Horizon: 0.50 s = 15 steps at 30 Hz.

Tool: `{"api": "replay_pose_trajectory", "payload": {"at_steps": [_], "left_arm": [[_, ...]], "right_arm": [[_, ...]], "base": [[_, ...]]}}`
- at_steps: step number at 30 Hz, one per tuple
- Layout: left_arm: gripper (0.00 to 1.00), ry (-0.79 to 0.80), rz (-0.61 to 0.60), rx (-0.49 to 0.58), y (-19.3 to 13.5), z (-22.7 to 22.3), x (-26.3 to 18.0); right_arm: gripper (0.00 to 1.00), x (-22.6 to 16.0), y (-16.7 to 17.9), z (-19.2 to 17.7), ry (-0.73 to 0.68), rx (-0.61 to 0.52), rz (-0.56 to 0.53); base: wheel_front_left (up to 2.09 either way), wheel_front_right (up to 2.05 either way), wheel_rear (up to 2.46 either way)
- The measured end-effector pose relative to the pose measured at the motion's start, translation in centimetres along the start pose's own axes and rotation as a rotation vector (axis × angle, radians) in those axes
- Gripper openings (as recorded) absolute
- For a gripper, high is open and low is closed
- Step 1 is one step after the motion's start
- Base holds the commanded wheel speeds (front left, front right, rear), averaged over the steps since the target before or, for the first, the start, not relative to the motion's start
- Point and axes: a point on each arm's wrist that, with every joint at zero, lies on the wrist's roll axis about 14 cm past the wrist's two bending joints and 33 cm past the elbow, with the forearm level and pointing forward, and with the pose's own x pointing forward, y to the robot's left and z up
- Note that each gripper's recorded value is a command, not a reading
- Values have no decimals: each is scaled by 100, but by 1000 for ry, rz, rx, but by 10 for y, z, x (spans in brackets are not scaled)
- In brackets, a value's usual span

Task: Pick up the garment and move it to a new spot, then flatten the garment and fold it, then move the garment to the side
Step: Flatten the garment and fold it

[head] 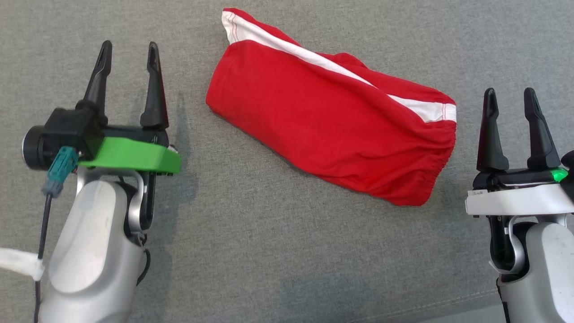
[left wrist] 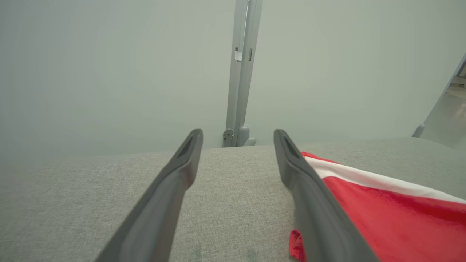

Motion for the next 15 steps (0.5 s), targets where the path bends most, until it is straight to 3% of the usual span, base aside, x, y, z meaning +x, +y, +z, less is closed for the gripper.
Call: {"api": "replay_pose_trajectory", "payload": {"at_steps": [15], "left_arm": [[100, -44, 109, 83, 17, 31, -83]], "right_arm": [[100, -29, 10, 4, 22, -45, 11]], "base": [[0, 0, 0]]}}
